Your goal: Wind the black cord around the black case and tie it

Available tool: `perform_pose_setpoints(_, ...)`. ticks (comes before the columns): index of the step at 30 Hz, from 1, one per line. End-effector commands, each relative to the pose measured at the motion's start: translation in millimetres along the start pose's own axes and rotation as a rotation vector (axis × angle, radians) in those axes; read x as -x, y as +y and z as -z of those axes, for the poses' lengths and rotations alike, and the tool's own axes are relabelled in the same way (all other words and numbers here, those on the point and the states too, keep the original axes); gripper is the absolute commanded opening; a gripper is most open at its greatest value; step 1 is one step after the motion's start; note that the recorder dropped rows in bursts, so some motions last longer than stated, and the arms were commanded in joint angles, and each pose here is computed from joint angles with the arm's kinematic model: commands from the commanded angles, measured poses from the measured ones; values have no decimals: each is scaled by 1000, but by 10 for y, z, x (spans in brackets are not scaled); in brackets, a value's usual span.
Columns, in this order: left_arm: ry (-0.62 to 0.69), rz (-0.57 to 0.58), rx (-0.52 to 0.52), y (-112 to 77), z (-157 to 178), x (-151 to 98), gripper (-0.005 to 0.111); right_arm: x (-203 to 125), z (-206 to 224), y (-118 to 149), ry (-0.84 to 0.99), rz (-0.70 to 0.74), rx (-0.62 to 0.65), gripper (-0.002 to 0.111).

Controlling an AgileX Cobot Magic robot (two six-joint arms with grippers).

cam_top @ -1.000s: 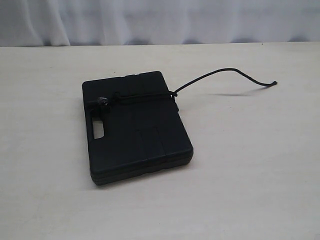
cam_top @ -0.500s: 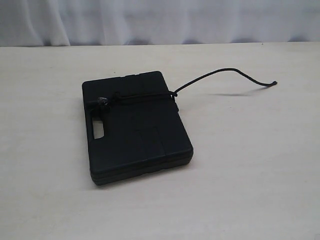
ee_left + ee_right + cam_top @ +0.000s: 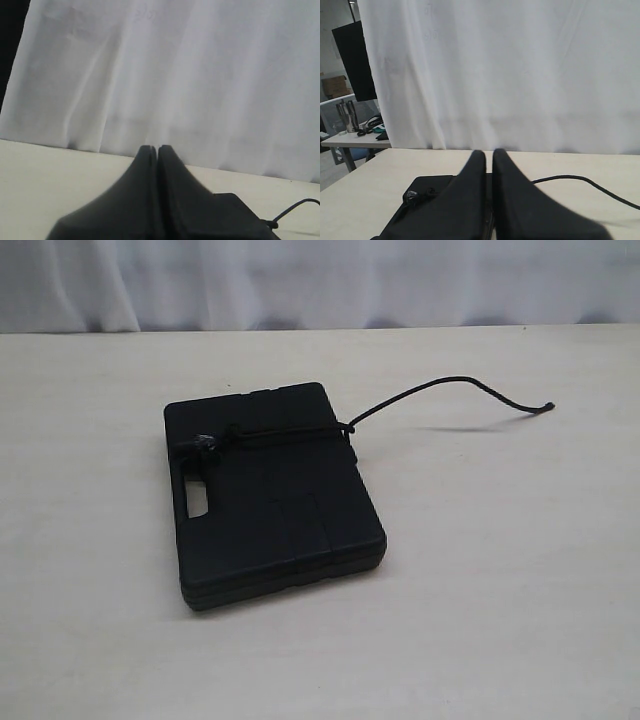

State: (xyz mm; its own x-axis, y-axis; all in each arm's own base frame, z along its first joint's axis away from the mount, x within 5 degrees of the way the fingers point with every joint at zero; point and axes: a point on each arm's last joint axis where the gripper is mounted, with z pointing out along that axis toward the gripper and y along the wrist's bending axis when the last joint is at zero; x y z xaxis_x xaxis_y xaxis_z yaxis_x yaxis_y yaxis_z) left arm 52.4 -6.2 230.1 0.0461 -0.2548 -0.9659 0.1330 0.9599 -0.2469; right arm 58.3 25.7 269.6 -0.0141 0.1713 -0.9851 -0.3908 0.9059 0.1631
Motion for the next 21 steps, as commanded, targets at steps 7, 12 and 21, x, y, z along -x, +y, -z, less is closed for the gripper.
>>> perform_pose_setpoints(7, -39, -69, -5, 38, -20, -139, 0, -16, 9, 1, 3, 1, 4, 4)
perform_pose_setpoints(12, 12, -68, 28, 63, -21, -186, 0, -16, 9, 1, 3, 1, 4, 4)
perform_pose_setpoints(21, 261, -135, 99, 137, 14, -405, 0, -16, 9, 1, 3, 1, 4, 4)
